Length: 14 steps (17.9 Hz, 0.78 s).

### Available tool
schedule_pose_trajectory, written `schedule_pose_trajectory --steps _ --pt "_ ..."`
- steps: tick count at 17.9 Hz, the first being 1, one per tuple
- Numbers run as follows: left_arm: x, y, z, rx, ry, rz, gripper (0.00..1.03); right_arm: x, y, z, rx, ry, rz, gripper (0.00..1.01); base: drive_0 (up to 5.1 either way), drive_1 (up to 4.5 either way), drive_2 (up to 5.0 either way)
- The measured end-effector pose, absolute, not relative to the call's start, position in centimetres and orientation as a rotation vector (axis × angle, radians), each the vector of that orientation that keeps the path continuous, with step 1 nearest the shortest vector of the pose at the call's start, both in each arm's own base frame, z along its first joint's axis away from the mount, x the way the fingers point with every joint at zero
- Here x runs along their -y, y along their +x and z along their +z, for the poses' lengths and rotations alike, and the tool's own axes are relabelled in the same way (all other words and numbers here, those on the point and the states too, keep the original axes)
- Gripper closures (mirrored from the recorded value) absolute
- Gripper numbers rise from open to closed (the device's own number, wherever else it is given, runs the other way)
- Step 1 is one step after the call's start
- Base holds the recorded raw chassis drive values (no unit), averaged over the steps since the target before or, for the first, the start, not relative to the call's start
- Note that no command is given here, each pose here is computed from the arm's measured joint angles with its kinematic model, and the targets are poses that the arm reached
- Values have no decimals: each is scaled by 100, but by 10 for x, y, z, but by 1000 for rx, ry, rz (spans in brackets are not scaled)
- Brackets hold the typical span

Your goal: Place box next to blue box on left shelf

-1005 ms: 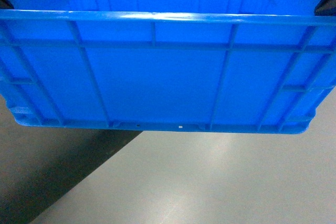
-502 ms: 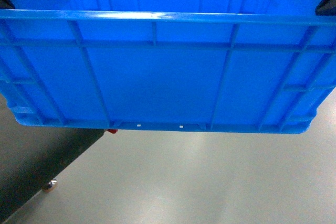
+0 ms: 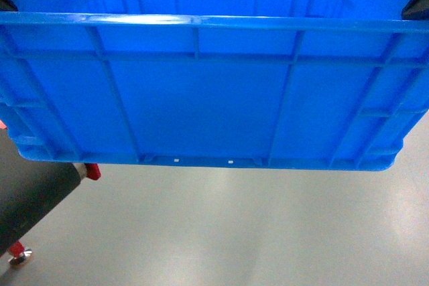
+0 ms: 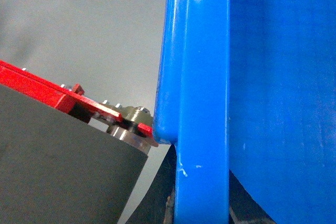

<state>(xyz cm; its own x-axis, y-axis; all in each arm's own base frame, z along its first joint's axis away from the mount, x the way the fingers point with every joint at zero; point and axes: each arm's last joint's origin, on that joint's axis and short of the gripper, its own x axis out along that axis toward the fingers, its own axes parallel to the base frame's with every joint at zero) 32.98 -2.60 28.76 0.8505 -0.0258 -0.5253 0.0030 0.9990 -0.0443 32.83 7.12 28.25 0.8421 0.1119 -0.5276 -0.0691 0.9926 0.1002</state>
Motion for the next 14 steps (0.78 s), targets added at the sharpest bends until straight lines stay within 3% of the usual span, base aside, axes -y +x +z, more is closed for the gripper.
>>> schedule_pose_trajectory --steps 14 --pt "26 330 288 -554 -42 -16 97 -71 328 282 -562 78 95 93 -147 -147 -147"
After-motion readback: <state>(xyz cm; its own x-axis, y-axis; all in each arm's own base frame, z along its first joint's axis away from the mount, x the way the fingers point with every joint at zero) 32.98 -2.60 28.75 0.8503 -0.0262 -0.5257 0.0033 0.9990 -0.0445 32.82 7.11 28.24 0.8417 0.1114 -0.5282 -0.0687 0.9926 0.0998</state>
